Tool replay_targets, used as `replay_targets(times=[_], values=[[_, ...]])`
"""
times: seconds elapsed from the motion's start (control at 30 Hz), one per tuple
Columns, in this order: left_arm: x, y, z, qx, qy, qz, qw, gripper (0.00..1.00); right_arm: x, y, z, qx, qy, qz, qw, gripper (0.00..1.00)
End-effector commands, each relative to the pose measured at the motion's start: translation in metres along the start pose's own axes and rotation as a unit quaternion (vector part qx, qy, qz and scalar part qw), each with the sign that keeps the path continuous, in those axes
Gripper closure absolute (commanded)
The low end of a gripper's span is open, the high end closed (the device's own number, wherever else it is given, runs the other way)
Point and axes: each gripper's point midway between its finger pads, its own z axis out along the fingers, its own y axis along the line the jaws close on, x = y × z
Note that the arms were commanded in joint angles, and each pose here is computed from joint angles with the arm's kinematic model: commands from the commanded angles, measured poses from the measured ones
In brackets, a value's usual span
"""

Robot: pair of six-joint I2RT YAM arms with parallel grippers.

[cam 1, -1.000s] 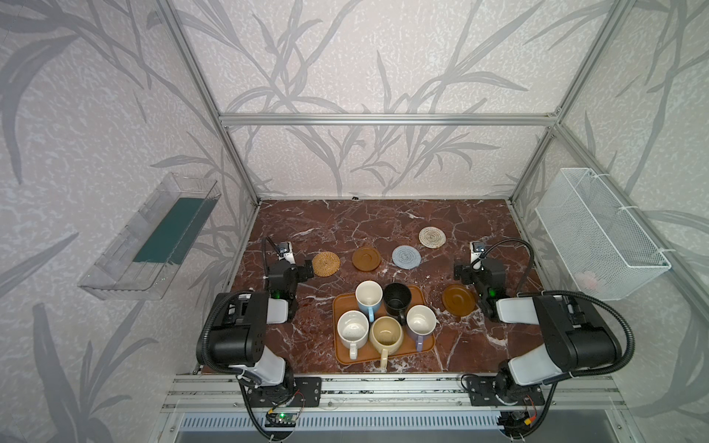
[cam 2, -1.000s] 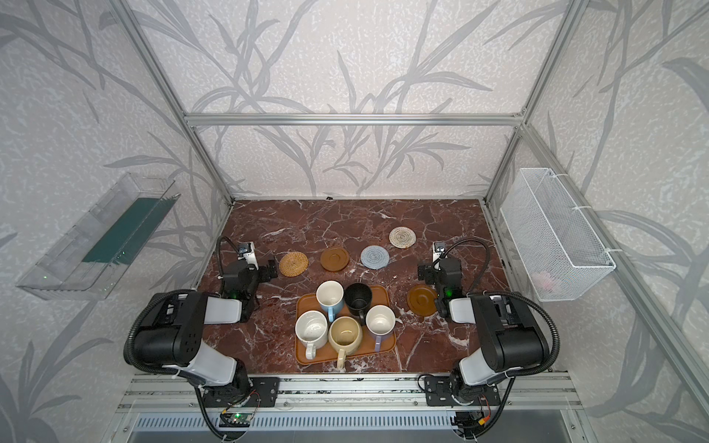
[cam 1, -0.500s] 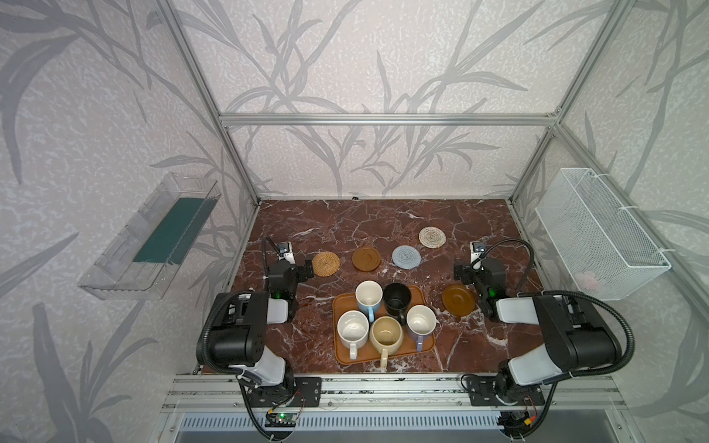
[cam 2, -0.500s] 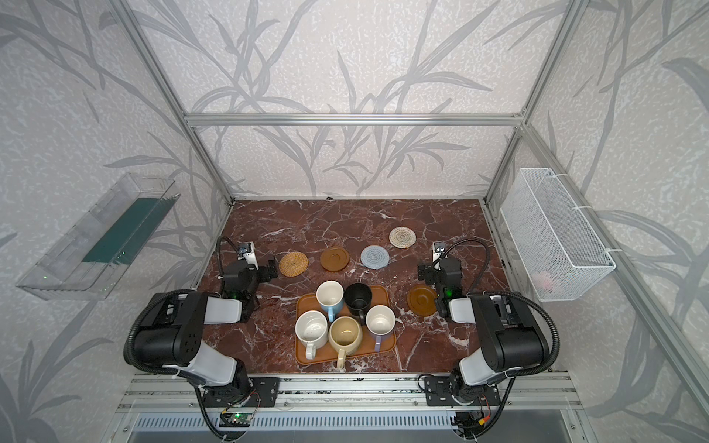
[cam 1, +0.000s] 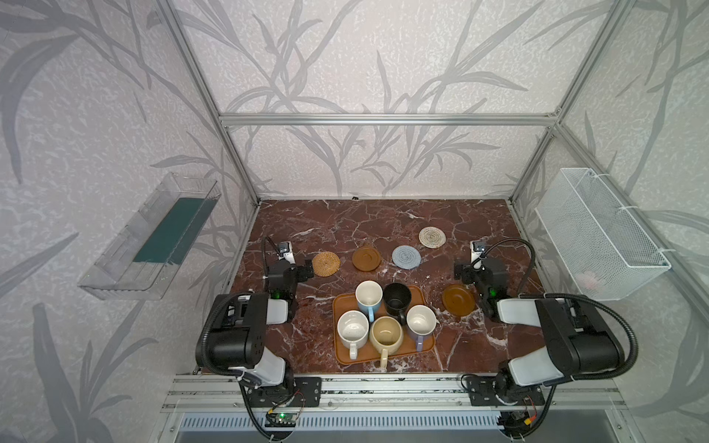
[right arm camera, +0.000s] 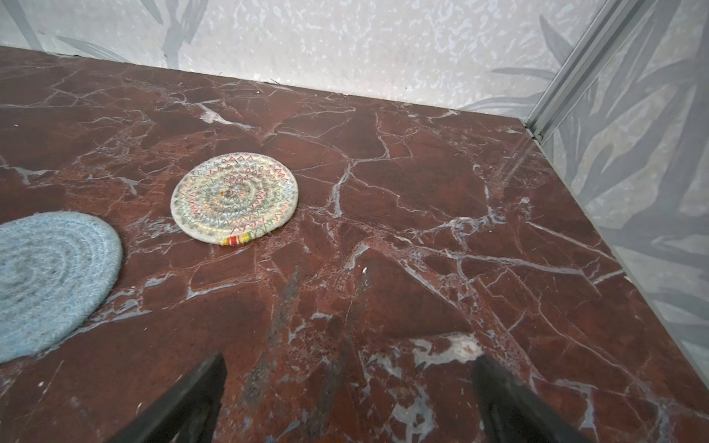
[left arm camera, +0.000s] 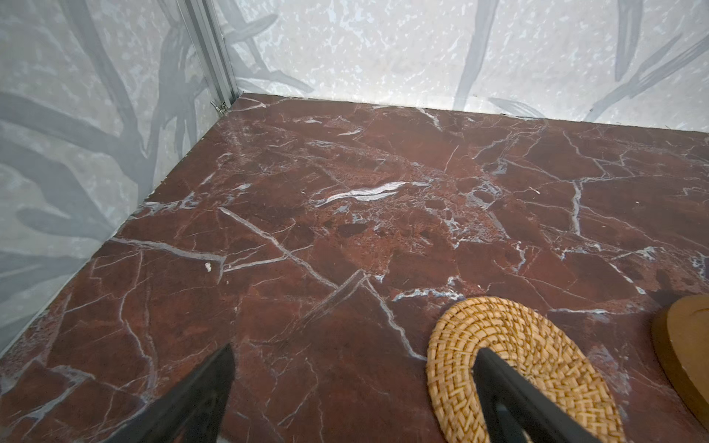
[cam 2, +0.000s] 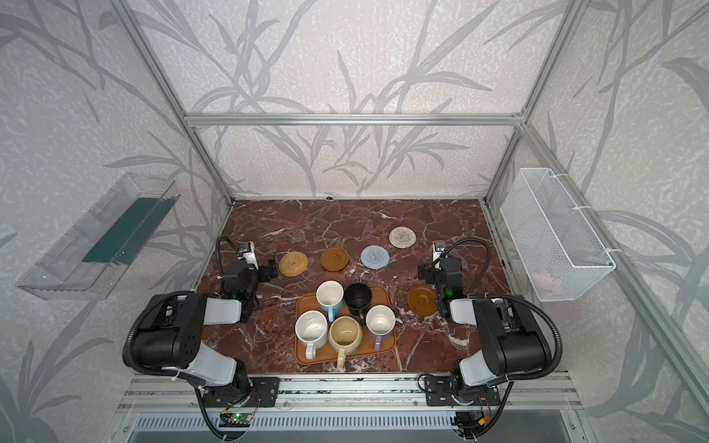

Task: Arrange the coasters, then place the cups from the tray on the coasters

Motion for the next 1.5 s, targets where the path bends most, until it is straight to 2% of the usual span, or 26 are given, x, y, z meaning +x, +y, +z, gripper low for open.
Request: replay_targets(times=[0.0, 0.13, 0.23, 0.37, 0.47, 0.57, 0.7, 0.97, 1.1, 1.2, 1.37, 1.47], values=[[-0.031, -0.001, -0.012, 0.001, -0.031, 0.006, 0.999, 0.02, -0.022, 0.002, -0.006, -0.010, -0.004, -0.002, 1.000, 0.01], [-0.046, -0.011, -0.023, 0.004, -0.029, 0.026, 0.999, 0.03, -0.031, 0.010, -0.016, -0.040, 0.019, 0.016, 0.999, 0.01], [-0.064, -0.015, -0.030, 0.010, -0.037, -0.006, 0.999, 0.02, -0.040, 0.013, -0.026, -0.052, 0.031, 0.040, 0.997, 0.01], [-0.086, -0.025, -0.043, 0.043, -0.029, -0.099, 0.994, 0.01, -0.051, 0.017, -0.038, -0.066, 0.061, 0.094, 0.991, 0.01], [-0.091, -0.028, -0.051, 0.055, -0.017, -0.192, 0.980, 0.01, -0.060, 0.033, -0.050, -0.117, 0.078, 0.119, 0.983, 0.01], [-0.085, -0.034, -0.054, 0.056, 0.038, -0.250, 0.966, 0.01, -0.071, 0.049, -0.058, -0.155, 0.082, 0.158, 0.972, 0.01], [-0.077, -0.047, -0.058, 0.036, 0.127, -0.225, 0.966, 0.01, -0.074, 0.070, -0.067, -0.157, 0.109, 0.143, 0.971, 0.01], [-0.051, -0.081, -0.058, 0.031, 0.217, -0.155, 0.963, 0.04, -0.095, 0.126, -0.080, -0.169, 0.118, 0.083, 0.975, 0.01], [-0.022, -0.095, -0.046, 0.027, 0.284, -0.119, 0.951, 0.13, -0.107, 0.159, -0.084, -0.182, 0.116, 0.040, 0.976, 0.00], [-0.009, -0.102, -0.037, 0.022, 0.313, -0.100, 0.944, 0.19, -0.111, 0.180, -0.087, -0.189, 0.111, 0.009, 0.976, 0.01], [0.010, -0.103, -0.021, -0.001, 0.349, -0.066, 0.935, 0.33, -0.109, 0.204, -0.087, -0.210, 0.118, -0.004, 0.970, 0.01], [0.025, -0.106, -0.013, -0.003, 0.371, -0.061, 0.926, 0.34, -0.105, 0.209, -0.086, -0.218, 0.120, -0.006, 0.968, 0.02]])
